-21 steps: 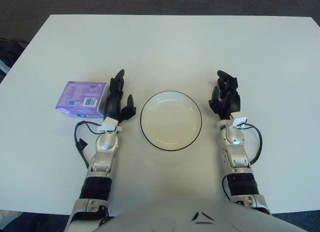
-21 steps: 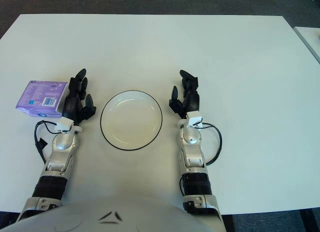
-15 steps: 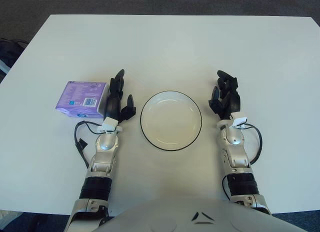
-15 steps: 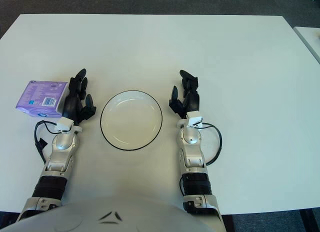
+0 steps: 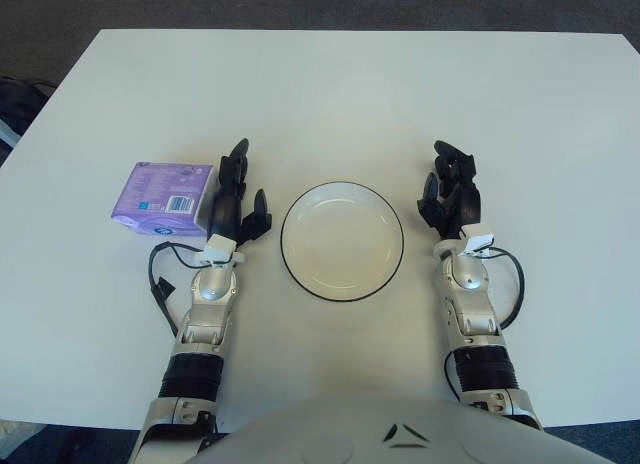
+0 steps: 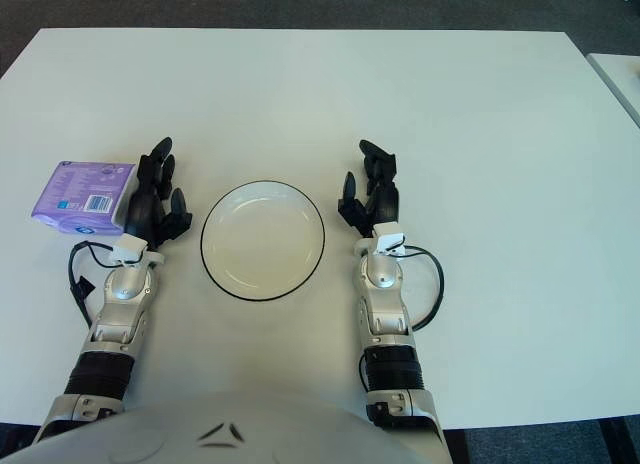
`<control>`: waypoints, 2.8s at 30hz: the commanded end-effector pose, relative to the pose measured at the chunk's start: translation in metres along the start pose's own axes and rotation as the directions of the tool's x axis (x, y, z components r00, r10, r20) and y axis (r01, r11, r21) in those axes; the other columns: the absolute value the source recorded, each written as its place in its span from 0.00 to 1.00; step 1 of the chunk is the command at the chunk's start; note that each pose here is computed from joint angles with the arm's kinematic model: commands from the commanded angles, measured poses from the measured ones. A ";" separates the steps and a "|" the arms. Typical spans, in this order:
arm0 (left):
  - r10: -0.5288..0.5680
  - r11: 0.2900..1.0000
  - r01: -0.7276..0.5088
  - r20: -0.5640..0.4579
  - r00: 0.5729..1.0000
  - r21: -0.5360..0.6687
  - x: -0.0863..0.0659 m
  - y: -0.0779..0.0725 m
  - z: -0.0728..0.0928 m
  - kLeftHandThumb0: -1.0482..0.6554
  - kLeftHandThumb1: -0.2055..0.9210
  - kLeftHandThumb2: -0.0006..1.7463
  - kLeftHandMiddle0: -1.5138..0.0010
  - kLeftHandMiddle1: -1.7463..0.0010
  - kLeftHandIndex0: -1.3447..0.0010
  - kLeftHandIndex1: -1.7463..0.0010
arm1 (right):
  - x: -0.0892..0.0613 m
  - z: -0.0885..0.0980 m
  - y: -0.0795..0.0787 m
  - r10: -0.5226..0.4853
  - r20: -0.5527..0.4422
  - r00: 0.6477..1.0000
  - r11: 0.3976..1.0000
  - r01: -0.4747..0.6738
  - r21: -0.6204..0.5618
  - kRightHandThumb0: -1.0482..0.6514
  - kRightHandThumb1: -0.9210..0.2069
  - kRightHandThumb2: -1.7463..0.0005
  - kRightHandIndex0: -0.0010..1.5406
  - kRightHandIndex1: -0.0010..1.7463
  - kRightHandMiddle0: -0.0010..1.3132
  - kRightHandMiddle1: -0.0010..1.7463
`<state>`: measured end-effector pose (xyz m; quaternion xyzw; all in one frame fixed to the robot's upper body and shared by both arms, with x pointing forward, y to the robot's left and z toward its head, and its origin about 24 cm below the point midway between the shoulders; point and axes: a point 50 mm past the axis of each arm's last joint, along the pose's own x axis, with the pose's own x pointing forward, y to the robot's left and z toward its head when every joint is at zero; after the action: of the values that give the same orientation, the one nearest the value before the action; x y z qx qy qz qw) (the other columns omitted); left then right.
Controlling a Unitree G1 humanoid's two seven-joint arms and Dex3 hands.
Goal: Put the tissue paper into the plate.
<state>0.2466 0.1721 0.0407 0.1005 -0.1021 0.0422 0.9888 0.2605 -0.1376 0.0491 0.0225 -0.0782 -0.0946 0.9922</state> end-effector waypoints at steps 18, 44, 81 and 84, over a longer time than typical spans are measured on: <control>-0.104 0.990 0.100 0.039 0.994 0.097 0.006 0.008 0.019 0.17 1.00 0.49 0.82 0.99 1.00 0.70 | -0.019 -0.037 -0.004 -0.017 -0.193 0.981 1.000 0.013 -0.020 0.29 0.00 0.59 0.17 0.26 0.00 0.51; -0.309 0.802 0.066 0.318 0.896 0.594 0.060 0.046 0.080 0.20 1.00 0.47 0.88 1.00 1.00 0.79 | -0.016 -0.043 0.001 -0.010 -0.198 0.980 1.000 0.011 -0.001 0.29 0.00 0.60 0.16 0.25 0.00 0.50; -0.634 0.085 0.159 -0.070 0.771 0.984 0.065 0.089 0.169 0.14 1.00 0.49 0.97 1.00 1.00 0.92 | -0.014 -0.055 0.004 -0.011 -0.231 0.973 1.000 0.015 0.018 0.29 0.00 0.61 0.16 0.25 0.00 0.53; -0.614 0.001 0.209 -0.165 0.772 0.978 0.065 0.091 0.174 0.12 1.00 0.51 0.96 0.99 1.00 0.89 | -0.014 -0.056 0.004 -0.010 -0.234 0.972 1.000 0.014 0.018 0.29 0.00 0.61 0.17 0.25 0.00 0.52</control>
<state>0.2689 0.2283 0.2293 0.7080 -0.2028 -0.2065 0.6442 0.2777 -0.1282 0.0462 0.0404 -0.0969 -0.0866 0.9907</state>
